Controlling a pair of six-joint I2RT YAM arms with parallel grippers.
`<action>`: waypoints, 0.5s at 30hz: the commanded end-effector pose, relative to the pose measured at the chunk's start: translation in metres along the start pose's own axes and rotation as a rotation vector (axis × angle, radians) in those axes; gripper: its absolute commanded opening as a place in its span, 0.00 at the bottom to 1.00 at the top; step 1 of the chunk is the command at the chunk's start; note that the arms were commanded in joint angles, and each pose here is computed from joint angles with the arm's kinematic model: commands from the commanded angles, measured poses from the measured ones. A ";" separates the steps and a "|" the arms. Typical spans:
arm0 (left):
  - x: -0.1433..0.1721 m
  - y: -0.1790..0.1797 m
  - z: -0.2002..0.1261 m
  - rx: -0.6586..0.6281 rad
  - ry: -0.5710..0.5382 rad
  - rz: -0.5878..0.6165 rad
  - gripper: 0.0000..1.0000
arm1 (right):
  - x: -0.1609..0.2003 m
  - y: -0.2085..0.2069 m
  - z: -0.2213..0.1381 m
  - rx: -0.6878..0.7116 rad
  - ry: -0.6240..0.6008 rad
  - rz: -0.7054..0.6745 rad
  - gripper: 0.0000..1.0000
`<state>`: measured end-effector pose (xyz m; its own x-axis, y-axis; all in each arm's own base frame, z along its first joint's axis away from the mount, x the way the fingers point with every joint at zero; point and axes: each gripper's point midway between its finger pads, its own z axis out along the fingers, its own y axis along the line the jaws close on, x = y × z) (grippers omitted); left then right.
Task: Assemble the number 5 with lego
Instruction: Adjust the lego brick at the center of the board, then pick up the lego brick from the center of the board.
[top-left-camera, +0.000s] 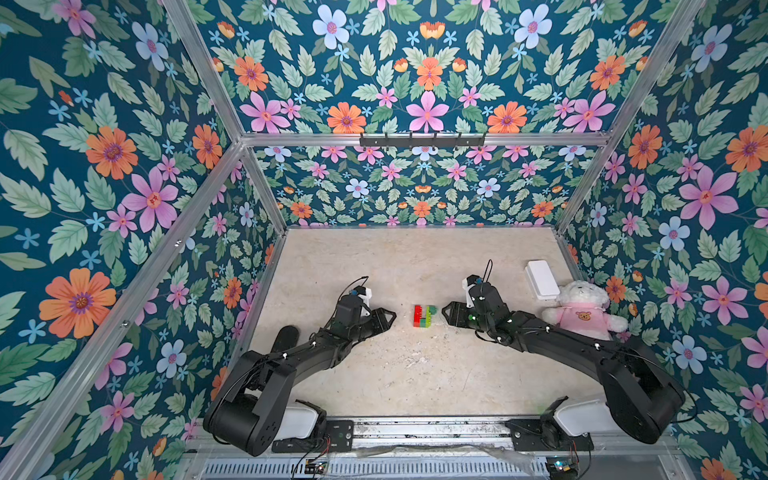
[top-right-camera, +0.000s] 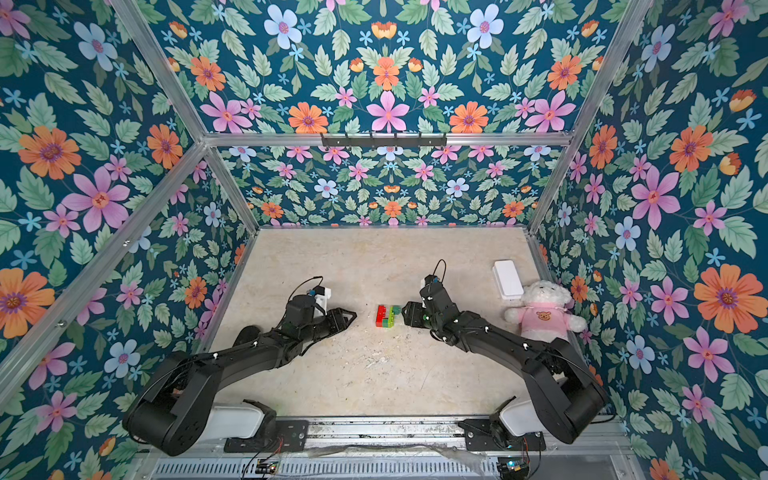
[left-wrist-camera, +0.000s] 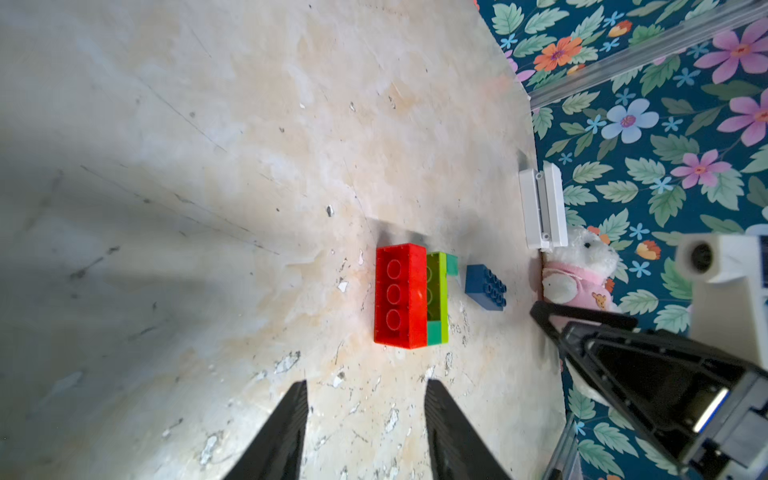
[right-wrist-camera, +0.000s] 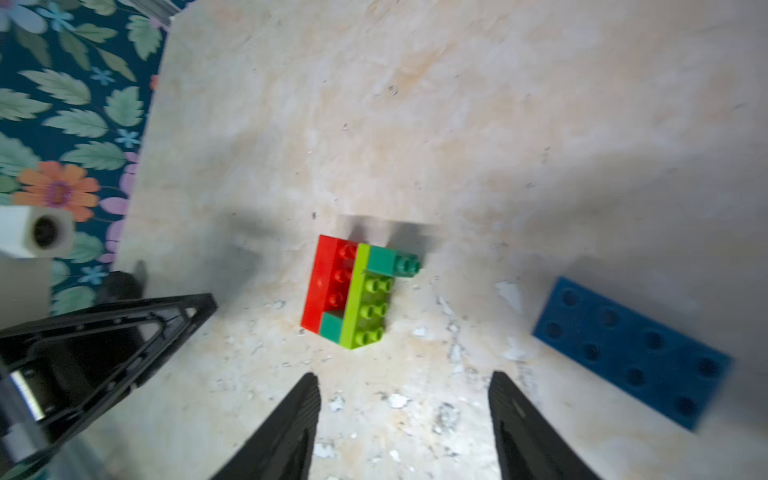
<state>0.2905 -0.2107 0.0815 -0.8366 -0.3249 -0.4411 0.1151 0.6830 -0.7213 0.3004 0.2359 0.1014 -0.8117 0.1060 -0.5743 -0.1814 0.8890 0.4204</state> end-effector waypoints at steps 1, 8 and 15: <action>0.007 -0.005 0.001 0.010 0.020 0.025 0.50 | 0.010 -0.052 -0.013 0.268 0.067 -0.165 0.70; 0.010 -0.010 -0.003 0.014 0.017 0.033 0.50 | 0.004 -0.062 -0.014 0.316 0.104 -0.306 0.74; 0.013 -0.007 -0.004 0.010 0.014 0.030 0.50 | -0.001 -0.056 -0.004 0.314 0.193 -0.445 0.74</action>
<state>0.2765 -0.2180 0.0829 -0.8464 -0.2924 -0.4452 0.1416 0.6822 -0.7174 0.3126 0.1879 0.0871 -0.7970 -0.2554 -0.5473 -0.3035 0.9528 -0.0027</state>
